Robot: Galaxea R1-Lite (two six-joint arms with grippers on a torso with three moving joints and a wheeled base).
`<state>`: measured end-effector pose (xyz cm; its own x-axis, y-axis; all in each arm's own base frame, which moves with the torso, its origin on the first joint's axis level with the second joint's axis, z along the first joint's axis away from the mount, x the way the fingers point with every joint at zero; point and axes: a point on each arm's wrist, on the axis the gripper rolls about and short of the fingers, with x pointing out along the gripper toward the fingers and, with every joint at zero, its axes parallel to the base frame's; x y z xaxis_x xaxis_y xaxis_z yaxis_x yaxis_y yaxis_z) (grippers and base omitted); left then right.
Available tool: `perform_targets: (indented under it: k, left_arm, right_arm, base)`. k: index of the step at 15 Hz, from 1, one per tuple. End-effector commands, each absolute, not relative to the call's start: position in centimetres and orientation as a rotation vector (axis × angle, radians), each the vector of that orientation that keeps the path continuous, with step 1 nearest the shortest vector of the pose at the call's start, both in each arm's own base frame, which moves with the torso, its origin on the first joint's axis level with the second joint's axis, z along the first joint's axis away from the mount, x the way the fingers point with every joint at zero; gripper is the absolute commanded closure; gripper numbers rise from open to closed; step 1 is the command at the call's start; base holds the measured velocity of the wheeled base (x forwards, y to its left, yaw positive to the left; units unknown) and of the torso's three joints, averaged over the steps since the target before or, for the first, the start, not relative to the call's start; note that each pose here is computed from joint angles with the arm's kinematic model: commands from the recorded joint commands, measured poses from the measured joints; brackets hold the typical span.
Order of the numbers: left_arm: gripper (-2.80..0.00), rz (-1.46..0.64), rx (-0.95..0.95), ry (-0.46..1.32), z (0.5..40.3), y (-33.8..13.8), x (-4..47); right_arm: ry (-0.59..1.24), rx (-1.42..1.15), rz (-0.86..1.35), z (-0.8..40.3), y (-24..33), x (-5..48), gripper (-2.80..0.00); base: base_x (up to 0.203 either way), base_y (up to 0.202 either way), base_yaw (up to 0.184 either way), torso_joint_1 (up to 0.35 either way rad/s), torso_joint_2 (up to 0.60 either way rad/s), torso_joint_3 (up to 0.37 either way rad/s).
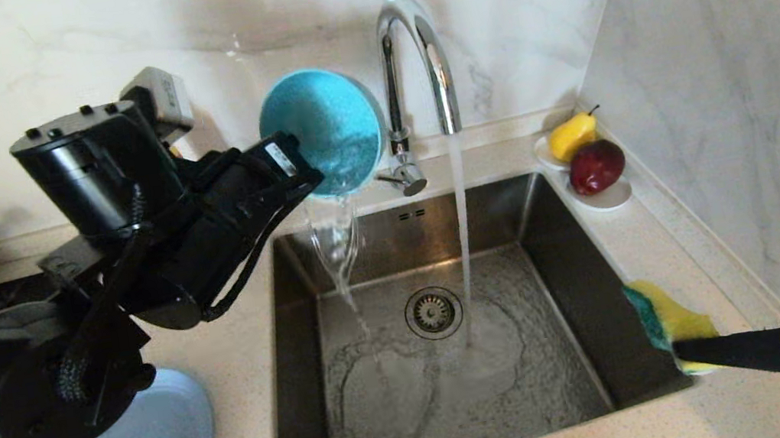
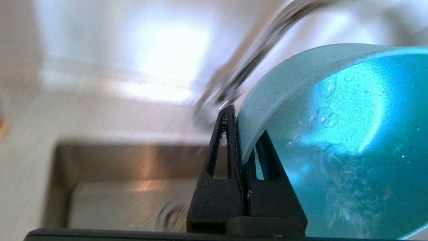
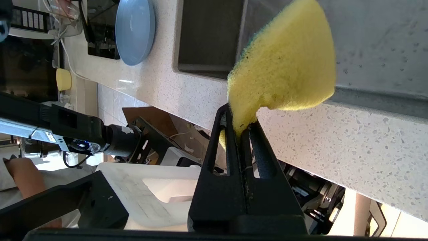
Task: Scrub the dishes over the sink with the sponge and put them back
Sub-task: Wash the bowl
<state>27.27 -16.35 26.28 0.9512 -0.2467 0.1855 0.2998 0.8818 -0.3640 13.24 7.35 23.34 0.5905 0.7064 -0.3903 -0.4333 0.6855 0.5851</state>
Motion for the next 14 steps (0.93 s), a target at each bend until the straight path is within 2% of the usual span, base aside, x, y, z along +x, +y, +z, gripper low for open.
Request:
perform_targets:
  k: [1, 8, 14]
  left_arm:
    - [0.00, -0.316, -0.410, -0.231, 27.0, -15.9, 26.5]
    - [0.00, -0.472, -0.430, -0.430, 28.2, -14.5, 24.1]
    - [0.00, -0.463, -0.440, -0.476, 28.2, -13.4, 24.3]
  right_arm:
    - [0.657, 0.466, 0.691, 23.3, 7.4, 13.3, 0.00]
    - [0.667, 0.468, 0.700, 23.0, 7.3, 13.1, 0.00]
    - [0.691, 0.468, 0.694, 22.5, 7.5, 13.4, 0.00]
  base:
    - [0.000, 0.000, 0.000, 0.000, 0.00, 0.000]
    - [0.000, 0.000, 0.000, 0.000, 0.00, 0.000]
    - [0.000, 0.000, 0.000, 0.000, 0.00, 0.000]
